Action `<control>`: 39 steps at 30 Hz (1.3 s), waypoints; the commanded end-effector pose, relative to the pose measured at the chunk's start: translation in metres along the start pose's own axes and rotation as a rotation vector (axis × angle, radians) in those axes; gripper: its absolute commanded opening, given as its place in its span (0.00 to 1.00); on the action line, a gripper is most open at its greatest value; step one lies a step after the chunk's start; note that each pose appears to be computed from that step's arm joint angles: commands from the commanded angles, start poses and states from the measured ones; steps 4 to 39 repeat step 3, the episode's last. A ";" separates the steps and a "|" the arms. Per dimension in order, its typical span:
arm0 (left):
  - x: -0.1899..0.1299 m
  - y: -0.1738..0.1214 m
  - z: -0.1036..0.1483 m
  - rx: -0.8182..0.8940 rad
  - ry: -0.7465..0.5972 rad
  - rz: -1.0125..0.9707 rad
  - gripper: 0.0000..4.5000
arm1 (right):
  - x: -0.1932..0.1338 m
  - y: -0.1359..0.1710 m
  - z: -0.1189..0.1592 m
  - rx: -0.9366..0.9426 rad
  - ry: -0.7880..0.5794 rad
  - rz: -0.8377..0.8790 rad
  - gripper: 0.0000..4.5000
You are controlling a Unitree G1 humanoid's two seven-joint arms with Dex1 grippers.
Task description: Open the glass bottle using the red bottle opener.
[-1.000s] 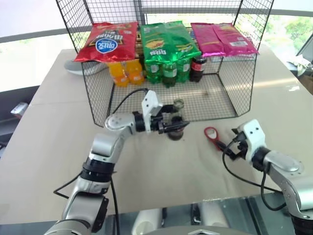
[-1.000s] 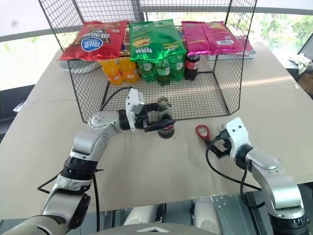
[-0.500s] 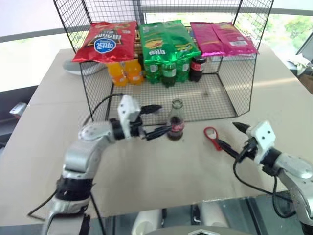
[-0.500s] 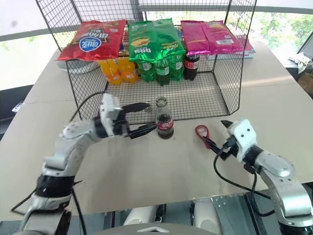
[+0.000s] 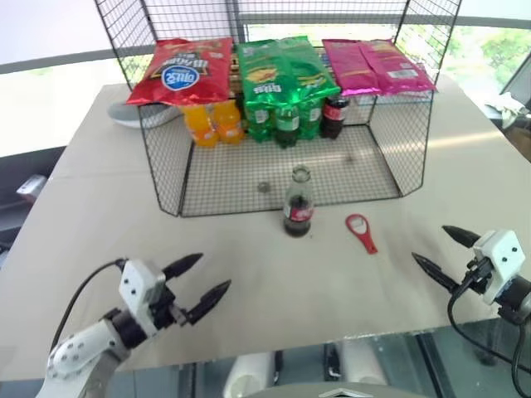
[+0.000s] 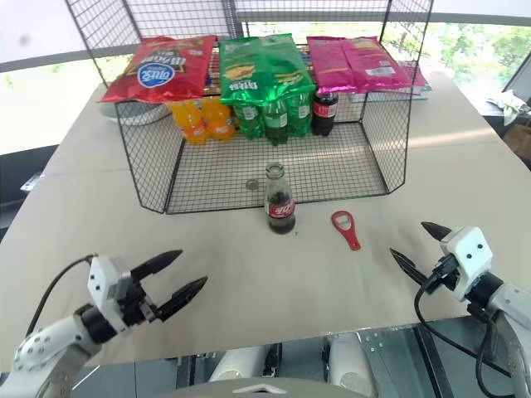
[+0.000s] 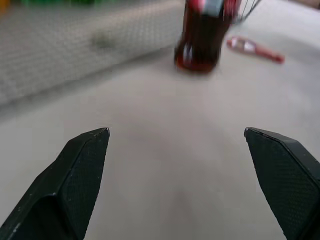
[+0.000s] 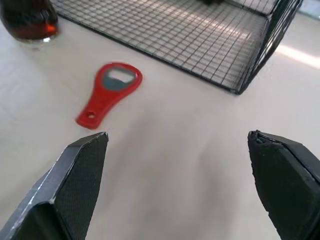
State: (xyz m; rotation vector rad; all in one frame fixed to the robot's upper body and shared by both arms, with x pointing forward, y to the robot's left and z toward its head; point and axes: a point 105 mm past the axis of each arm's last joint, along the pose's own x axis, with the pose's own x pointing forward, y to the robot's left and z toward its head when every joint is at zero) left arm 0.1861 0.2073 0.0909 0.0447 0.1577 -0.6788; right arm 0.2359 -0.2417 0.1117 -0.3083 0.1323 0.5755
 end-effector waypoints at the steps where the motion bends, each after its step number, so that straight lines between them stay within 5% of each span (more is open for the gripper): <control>1: -0.002 -0.003 0.021 0.079 -0.058 0.014 0.99 | -0.002 -0.011 0.012 -0.039 -0.042 -0.003 1.00; 39: -0.002 -0.003 0.022 0.087 -0.052 0.017 0.99 | -0.003 -0.012 0.013 -0.041 -0.045 0.006 1.00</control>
